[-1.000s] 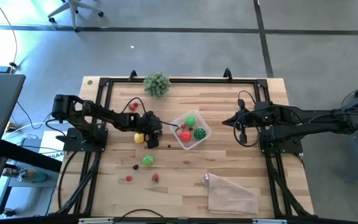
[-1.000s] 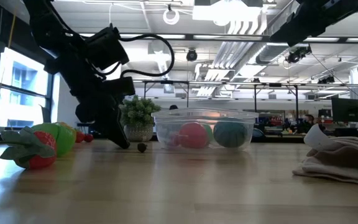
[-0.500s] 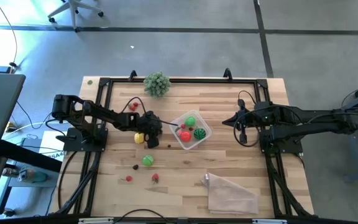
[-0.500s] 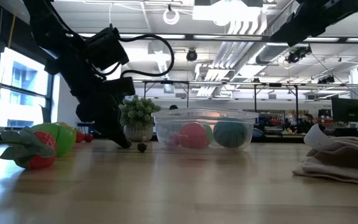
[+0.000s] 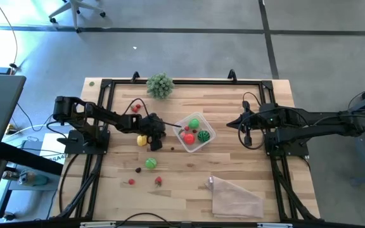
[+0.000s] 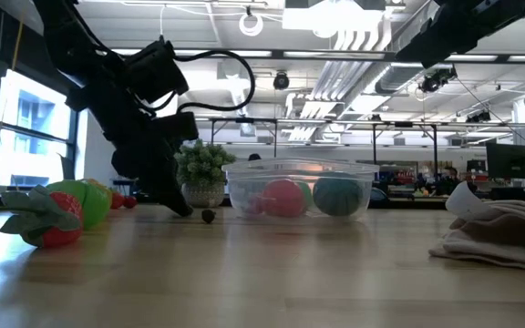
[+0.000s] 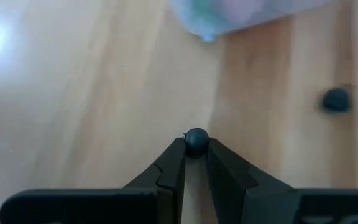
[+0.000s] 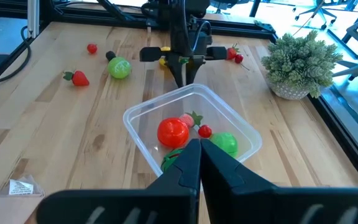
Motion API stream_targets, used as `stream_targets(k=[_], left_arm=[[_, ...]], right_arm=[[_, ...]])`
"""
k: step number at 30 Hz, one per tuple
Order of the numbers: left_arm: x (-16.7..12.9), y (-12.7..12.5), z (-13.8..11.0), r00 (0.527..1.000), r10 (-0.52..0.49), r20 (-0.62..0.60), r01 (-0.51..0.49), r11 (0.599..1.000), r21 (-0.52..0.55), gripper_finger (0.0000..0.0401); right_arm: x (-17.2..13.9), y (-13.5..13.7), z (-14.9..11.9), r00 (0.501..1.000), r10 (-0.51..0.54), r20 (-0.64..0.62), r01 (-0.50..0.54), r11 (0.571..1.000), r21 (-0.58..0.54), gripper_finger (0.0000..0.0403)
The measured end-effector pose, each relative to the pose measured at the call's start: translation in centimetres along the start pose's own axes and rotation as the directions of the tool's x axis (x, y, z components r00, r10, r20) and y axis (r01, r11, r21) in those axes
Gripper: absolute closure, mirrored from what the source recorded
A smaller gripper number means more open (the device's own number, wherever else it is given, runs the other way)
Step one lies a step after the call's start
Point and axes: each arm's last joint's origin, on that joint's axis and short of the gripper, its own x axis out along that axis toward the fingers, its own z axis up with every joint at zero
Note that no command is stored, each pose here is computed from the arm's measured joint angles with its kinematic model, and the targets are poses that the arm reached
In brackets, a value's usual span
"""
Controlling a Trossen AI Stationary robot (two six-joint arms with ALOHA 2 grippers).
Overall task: Pick and placing Produce into tupperware
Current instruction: Put the blueberry into the transparent bin
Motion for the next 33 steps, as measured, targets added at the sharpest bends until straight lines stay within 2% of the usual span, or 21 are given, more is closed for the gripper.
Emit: stream_targets(k=[12,18,22,27,33], left_arm=[[-3.5,-0.5,2.5,0.979,-0.097,0.178,0.101,0.995,-0.014,0.035],[-5.7,-0.9,6.6,0.936,-0.153,0.318,0.153,0.988,0.023,0.035],[-7.0,-1.2,9.8,0.902,-0.167,0.398,0.142,0.986,0.092,0.035],[-7.4,-1.4,12.6,0.913,-0.149,0.379,0.108,0.986,0.127,0.035],[-4.2,-1.6,14.1,0.957,-0.132,0.259,0.098,0.985,0.14,0.035]], right_arm=[[0.0,0.0,0.0,1.0,0.0,0.0,0.0,1.0,0.0,0.0402],[0.0,0.0,0.0,1.0,0.0,0.0,0.0,1.0,0.0,0.0402],[0.0,0.0,0.0,1.0,0.0,0.0,0.0,1.0,0.0,0.0402],[0.0,0.0,0.0,1.0,0.0,-0.001,0.0,1.0,0.0,0.0402],[0.0,0.0,0.0,1.0,0.001,-0.003,-0.001,1.0,0.0,0.0402]])
